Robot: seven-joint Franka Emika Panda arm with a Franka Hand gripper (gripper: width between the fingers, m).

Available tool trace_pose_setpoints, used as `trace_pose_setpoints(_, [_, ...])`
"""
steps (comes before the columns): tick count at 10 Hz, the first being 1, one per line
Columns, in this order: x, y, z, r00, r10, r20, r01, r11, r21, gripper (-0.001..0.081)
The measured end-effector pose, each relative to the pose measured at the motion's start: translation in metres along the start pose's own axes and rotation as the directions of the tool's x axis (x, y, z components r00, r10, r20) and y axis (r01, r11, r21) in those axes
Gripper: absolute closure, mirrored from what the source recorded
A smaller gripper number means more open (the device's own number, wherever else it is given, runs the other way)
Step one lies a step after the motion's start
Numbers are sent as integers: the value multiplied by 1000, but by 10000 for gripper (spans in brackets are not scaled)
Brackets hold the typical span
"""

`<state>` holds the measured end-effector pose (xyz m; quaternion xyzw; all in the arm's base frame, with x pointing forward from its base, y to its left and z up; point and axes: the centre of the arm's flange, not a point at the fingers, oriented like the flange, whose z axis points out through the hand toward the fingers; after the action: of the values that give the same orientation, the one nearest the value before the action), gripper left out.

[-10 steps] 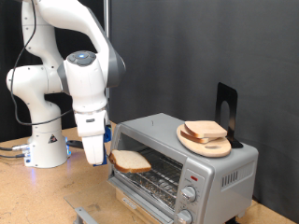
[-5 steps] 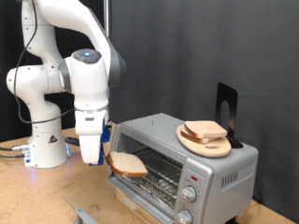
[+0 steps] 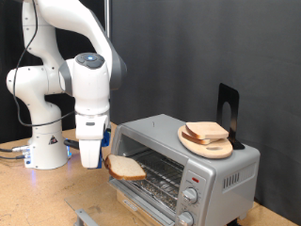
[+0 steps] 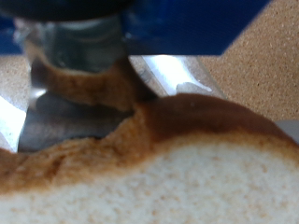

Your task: Make a piece of toast with the oven

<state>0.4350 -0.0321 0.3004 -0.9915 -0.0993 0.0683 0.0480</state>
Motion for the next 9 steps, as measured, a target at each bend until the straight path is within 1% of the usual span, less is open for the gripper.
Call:
trace_pose_setpoints(6, [-3, 7, 0, 1000, -9, 10, 10, 1000, -22, 415])
trace_pose_setpoints(9, [-2, 8, -1, 1000, -5, 7, 5, 1000, -20, 415])
